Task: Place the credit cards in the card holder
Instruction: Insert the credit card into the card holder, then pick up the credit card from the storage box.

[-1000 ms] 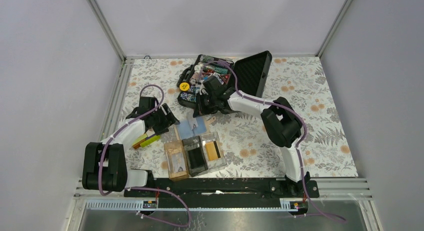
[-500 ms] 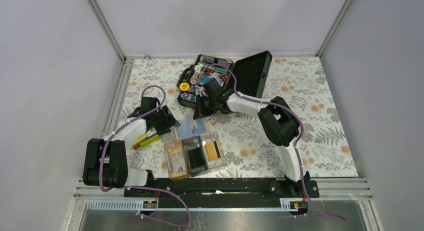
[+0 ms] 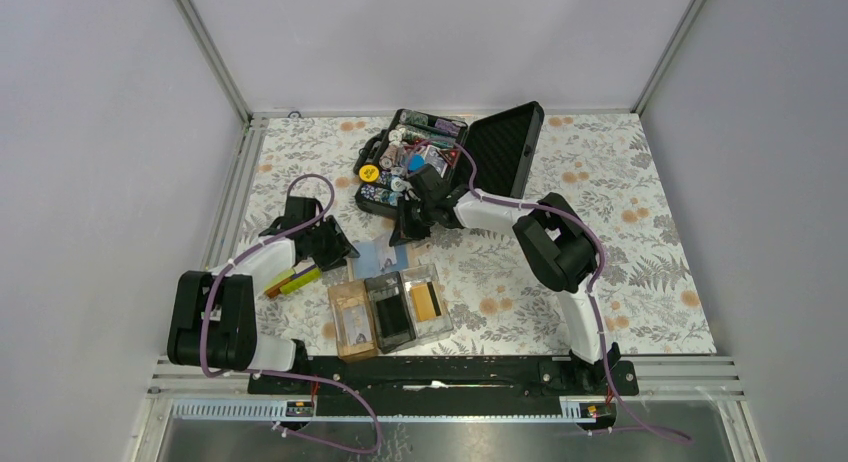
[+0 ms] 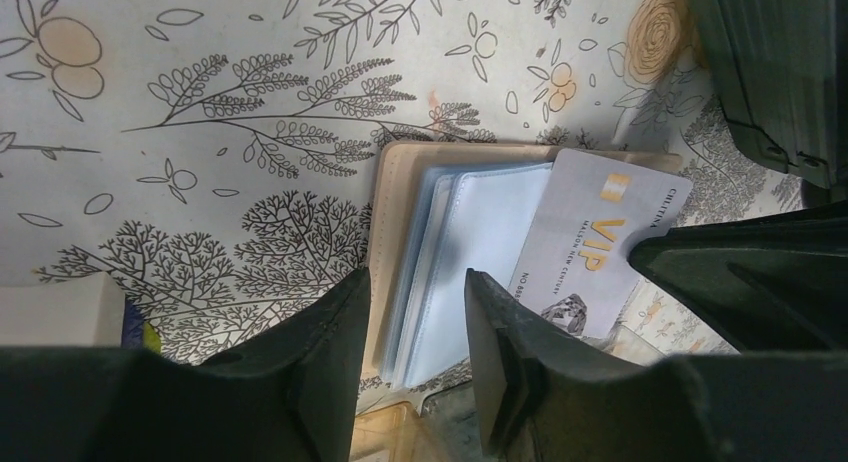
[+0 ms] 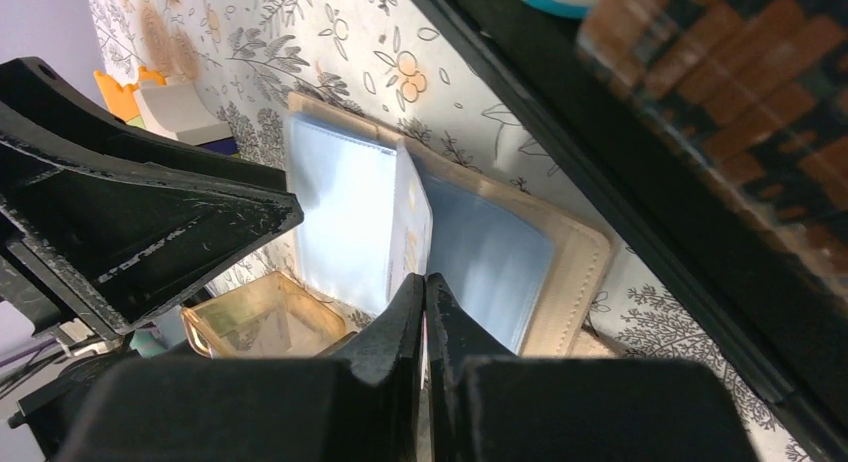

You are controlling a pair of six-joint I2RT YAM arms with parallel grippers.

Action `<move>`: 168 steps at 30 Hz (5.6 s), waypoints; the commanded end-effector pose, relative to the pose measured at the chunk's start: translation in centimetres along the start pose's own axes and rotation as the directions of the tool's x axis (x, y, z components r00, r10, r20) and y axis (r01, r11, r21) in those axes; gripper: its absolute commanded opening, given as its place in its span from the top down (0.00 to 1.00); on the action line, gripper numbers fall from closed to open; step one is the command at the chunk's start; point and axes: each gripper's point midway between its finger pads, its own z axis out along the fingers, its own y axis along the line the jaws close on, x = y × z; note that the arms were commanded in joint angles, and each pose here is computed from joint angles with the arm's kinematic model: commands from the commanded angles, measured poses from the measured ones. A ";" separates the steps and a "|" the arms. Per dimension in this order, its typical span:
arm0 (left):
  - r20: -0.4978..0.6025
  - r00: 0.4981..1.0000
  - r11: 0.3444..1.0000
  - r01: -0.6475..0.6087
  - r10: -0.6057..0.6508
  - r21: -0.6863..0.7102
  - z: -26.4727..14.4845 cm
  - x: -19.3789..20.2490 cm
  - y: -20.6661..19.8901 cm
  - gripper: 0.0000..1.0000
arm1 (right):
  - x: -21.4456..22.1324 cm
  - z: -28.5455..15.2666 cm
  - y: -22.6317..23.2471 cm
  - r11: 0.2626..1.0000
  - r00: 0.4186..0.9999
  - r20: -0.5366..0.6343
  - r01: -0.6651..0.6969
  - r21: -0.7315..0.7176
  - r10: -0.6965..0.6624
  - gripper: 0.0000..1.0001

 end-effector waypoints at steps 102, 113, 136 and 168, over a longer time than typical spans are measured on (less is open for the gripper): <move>-0.008 1.000 0.992 0.007 -0.006 0.126 -0.2 1.4 -2.3 0.64 | 3.0 2.6 6.4 0.999 1.000 -0.006 0.010 -0.034 -0.011 0.56; 0.064 0.998 0.986 -0.020 0.009 0.168 -1.5 -0.3 -3.8 0.54 | 1.3 -0.8 1.8 0.992 0.997 0.075 0.025 0.122 -0.034 0.49; 0.383 0.890 0.968 -0.213 0.248 -0.131 -14.0 -6.9 -1.3 0.01 | 9.9 -9.2 15.6 0.969 0.969 0.153 0.212 -0.130 -0.192 0.34; 0.423 0.877 0.972 -0.229 0.228 -0.050 -14.6 -5.9 -2.2 0.01 | 17.1 2.7 17.0 0.969 0.973 -0.043 0.219 -0.119 -0.225 0.37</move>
